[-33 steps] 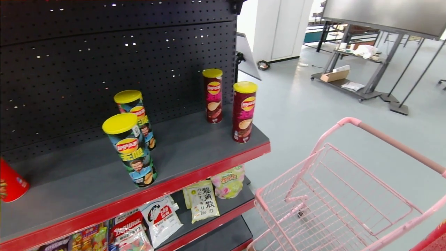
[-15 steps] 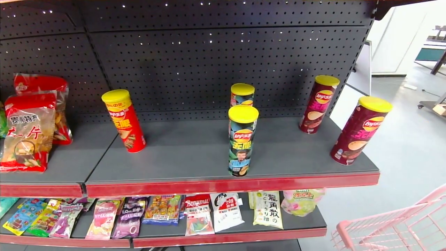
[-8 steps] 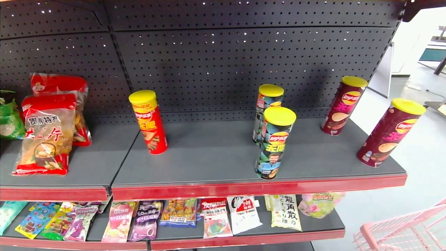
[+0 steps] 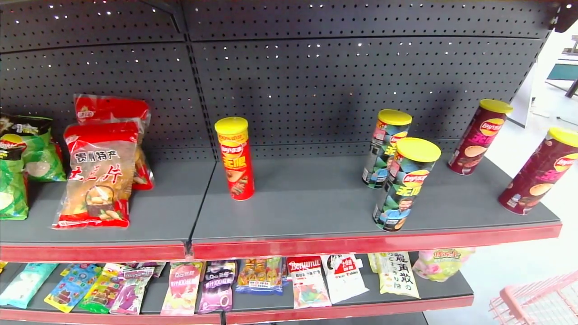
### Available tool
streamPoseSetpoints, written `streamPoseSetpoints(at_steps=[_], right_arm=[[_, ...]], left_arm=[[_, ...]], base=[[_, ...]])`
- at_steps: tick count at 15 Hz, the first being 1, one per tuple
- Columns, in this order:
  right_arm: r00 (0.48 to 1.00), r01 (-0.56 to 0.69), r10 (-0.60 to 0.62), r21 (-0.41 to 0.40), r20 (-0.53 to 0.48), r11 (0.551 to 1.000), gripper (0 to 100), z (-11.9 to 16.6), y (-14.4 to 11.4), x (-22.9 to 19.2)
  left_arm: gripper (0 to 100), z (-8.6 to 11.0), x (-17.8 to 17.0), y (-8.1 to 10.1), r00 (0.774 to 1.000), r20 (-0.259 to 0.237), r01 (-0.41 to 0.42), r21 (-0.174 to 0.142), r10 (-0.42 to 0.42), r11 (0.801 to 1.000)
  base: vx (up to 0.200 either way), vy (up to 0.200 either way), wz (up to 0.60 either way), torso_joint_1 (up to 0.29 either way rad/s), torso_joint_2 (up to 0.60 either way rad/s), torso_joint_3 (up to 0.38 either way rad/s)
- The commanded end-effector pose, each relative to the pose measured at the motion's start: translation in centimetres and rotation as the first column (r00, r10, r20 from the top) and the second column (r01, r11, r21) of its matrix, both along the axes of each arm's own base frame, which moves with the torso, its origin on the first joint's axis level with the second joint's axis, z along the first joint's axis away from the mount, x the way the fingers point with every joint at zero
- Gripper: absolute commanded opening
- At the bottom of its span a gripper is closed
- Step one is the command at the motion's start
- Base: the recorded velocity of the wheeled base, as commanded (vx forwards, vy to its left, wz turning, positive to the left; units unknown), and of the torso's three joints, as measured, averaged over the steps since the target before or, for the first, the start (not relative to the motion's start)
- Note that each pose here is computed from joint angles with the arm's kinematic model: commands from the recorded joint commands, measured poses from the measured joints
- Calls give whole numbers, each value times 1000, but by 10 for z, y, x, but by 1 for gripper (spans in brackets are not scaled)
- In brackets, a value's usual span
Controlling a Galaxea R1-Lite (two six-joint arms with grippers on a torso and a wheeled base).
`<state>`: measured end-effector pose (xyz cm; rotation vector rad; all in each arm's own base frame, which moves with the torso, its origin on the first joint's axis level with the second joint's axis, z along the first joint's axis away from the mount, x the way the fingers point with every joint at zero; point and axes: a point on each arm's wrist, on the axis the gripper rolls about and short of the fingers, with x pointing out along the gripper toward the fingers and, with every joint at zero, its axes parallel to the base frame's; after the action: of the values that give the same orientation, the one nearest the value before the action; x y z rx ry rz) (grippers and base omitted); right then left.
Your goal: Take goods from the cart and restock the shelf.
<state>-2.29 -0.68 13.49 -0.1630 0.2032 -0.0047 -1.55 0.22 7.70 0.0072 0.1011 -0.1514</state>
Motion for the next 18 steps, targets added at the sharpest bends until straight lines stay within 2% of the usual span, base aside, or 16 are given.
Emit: streamPoseSetpoints(at_steps=[1,5,15,18], right_arm=[[1000,0,0,0,2,1000,0,-1,0,-1],[1000,0,0,1,20,1000,0,-2,0,-3],[997,-4,5,-19,73,1000,0,-17,-2,-12],[998,-4,5,-20,68,1000,0,-19,-2,-11]], left_arm=[[100,0,0,0,1000,-1,0,0,0,1000],[100,0,0,0,1000,-1,0,0,0,1000],[100,0,0,0,1000,0,0,0,0,1000],[100,0,0,0,1000,0,0,-2,0,1000]], base=[[0,200,0,7,2,12],[0,200,0,0,-1,4],[0,0,0,0,0,0],[200,0,0,-1,-2,4]])
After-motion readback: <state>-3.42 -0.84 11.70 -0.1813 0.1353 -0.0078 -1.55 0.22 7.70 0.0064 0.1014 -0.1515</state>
